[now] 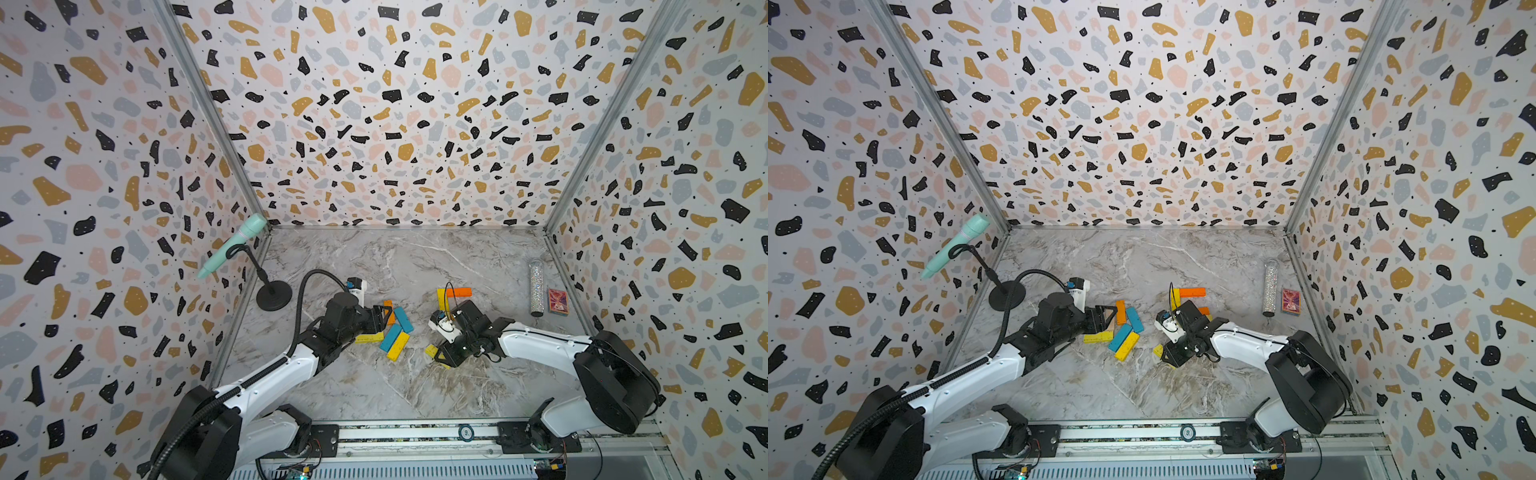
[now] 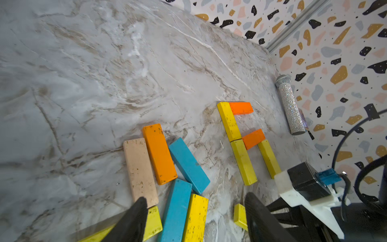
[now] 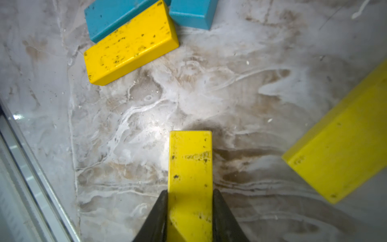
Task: Assemble the number 6 with building blocks
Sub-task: Place the building block at the center of the board, then assemble the building block at the center of the board.
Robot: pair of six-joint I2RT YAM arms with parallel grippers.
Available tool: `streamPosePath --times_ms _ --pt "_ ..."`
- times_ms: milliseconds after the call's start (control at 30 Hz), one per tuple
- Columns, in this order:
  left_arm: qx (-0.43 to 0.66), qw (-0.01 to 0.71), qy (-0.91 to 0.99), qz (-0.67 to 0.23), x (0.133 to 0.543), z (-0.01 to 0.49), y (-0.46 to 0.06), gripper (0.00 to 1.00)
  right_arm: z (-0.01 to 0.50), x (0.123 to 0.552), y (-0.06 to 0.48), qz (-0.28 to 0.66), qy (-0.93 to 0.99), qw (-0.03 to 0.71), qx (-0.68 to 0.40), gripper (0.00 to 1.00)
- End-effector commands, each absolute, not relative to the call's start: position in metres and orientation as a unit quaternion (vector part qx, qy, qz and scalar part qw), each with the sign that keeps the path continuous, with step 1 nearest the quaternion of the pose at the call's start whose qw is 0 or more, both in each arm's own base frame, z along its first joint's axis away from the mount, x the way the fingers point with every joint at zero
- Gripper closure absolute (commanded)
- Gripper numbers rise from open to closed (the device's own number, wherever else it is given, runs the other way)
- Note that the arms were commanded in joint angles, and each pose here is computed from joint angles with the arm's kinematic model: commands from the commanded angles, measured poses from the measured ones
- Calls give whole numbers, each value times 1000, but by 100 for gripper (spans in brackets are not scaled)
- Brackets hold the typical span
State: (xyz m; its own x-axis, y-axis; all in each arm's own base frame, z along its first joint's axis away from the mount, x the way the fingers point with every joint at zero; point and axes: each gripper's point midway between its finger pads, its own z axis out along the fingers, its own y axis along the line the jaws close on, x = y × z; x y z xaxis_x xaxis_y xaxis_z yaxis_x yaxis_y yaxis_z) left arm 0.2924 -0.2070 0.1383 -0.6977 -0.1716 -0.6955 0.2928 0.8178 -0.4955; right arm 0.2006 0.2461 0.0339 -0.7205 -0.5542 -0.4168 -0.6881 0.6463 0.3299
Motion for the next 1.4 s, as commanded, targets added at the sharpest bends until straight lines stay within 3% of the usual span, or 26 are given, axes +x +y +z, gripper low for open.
streamPosePath --times_ms 0,133,200,400,600,800,1067,1367 --pt "45 410 854 -318 294 153 -220 43 31 202 241 215 904 137 -343 59" --pt "42 401 854 -330 285 144 -227 53 46 213 235 190 915 158 -319 43" --pt "44 390 859 -329 279 136 -230 58 62 223 229 177 927 174 -282 40" --pt "44 406 851 -330 282 143 -231 76 104 200 272 295 886 194 -299 63" --pt "60 395 848 -348 281 145 -241 85 75 172 282 296 893 125 -315 78" --pt "77 374 854 -354 271 130 -252 94 47 169 268 274 912 102 -287 79" --pt "102 334 858 -378 244 103 -296 96 31 171 243 269 927 94 -242 79" --pt "123 292 887 -337 229 58 -313 99 24 174 223 268 935 107 -208 79"
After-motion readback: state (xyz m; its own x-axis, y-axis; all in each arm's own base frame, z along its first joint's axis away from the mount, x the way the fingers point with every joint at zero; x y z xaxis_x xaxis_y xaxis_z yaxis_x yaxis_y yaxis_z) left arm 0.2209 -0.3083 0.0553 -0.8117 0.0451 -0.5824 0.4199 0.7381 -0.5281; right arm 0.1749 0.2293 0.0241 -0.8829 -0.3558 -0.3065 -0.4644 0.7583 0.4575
